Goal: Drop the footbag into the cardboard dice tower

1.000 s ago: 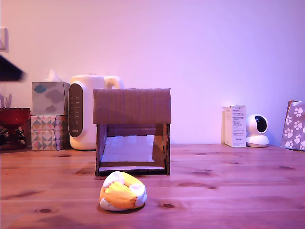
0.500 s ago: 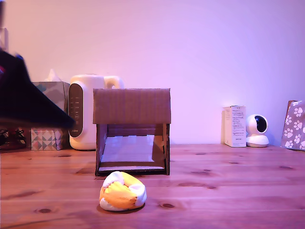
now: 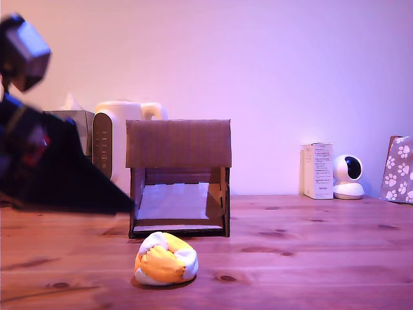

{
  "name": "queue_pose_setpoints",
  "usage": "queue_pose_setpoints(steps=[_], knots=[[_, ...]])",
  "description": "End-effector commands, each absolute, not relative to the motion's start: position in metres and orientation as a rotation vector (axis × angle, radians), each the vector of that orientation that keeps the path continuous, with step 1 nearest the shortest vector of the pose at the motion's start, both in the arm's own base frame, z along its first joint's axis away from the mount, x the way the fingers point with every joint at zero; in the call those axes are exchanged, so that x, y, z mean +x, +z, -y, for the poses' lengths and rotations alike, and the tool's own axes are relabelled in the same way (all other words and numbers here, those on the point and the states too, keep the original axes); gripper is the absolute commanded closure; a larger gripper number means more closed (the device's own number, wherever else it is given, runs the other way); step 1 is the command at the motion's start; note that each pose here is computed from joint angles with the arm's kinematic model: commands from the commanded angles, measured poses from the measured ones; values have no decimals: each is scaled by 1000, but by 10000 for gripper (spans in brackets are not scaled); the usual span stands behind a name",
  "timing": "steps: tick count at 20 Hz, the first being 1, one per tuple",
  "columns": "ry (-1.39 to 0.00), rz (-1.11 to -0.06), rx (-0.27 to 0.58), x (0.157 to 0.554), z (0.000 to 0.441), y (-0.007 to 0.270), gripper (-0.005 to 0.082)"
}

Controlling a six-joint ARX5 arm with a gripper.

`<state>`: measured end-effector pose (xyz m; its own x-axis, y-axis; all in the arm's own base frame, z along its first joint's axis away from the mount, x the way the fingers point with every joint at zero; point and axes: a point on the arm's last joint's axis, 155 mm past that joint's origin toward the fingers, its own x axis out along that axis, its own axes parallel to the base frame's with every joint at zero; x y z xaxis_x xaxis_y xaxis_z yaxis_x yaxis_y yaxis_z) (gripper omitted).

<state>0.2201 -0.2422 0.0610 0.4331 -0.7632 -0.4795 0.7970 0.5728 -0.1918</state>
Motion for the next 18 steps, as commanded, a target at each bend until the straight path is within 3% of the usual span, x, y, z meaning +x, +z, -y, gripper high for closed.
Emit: queue_pose_setpoints(steps=[1, 4, 16, 18], knots=[[-975, -524, 89, 226, 246, 64, 30], [-960, -482, 105, 237, 249, 63, 30], [-958, -611, 149, 270, 273, 16, 33], [-956, -645, 153, 270, 273, 11, 151]])
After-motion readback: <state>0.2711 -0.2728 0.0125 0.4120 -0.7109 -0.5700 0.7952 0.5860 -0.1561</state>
